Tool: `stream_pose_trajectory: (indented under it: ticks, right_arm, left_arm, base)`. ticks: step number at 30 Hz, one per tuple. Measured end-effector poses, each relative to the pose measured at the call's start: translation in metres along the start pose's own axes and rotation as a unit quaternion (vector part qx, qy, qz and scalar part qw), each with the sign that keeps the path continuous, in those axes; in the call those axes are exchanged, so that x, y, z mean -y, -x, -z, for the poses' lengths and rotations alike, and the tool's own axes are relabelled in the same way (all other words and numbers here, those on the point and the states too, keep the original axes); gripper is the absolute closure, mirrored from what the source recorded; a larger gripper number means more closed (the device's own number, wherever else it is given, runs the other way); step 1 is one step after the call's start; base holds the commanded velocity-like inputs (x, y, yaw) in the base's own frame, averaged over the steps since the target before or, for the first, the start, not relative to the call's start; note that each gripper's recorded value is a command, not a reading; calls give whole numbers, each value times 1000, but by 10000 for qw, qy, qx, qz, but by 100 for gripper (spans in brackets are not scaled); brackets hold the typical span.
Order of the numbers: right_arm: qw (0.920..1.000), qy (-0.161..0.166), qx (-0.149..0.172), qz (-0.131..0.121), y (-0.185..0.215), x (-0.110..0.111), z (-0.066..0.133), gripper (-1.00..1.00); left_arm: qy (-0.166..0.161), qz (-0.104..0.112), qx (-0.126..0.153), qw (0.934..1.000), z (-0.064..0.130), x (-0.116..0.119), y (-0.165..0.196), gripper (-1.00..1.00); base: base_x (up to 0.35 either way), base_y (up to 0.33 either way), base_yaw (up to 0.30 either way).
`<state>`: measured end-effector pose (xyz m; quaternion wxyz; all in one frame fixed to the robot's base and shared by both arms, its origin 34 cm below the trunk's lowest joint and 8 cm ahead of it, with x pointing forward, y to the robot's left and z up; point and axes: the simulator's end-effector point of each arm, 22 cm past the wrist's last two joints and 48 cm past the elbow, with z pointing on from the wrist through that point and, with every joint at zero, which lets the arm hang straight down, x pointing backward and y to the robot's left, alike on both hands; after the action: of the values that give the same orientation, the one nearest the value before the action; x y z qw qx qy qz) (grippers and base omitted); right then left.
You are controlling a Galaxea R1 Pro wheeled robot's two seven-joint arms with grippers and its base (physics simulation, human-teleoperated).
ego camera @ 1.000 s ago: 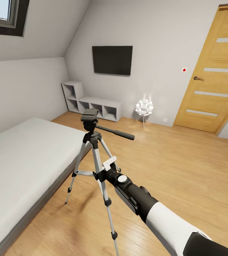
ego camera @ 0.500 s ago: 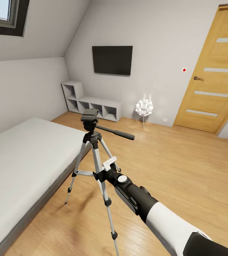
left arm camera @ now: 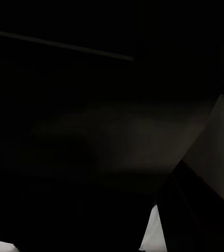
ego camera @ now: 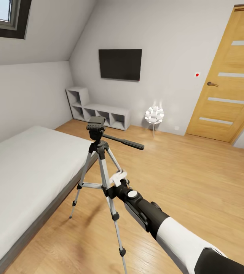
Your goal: Attach the digital camera to the camera tripod in the bedroom.
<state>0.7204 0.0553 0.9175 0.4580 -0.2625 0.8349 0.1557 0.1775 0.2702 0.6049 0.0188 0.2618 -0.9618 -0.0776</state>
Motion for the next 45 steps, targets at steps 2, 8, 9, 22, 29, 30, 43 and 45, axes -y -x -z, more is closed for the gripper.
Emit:
stream_pose_trajectory:
  ticks: [2,8,9,22,29,30,43,45]
  right_arm:
    - [9994,-89,-313,-74,-31,9,-2,-100]
    - [9984,-154,-523,-135,-52,15,-2,-100]
    - [9983,-157,-535,-139,-53,15,-2,-100]
    - [9990,-131,-410,-136,-48,14,-3,-100]
    - [9998,-91,-122,-126,-30,11,-3,-100]
    - [9998,-89,-88,-125,-28,11,-3,-100]
    - [9994,-49,241,-255,-1,10,-3,-100]
    - [9992,-28,266,-282,3,8,-3,-100]
  left_arm:
    - [-1,0,-1,10000,0,0,0,100]
    - [-2,-1,0,10000,0,0,0,100]
    - [-2,-1,0,10000,0,0,0,100]
    - [-2,-1,0,10000,0,0,0,100]
    - [-2,-1,0,10000,0,0,0,100]
    - [-2,-1,0,10000,0,0,0,100]
    - [-3,1,2,10000,0,0,0,100]
    - [-4,2,3,10000,0,0,0,100]
  base:
    - [0,0,0]
    - [0,0,0]
    - [0,0,0]
    - [0,0,0]
    - [0,0,0]
    - [0,0,0]
    - [0,0,0]
    - [0,0,0]
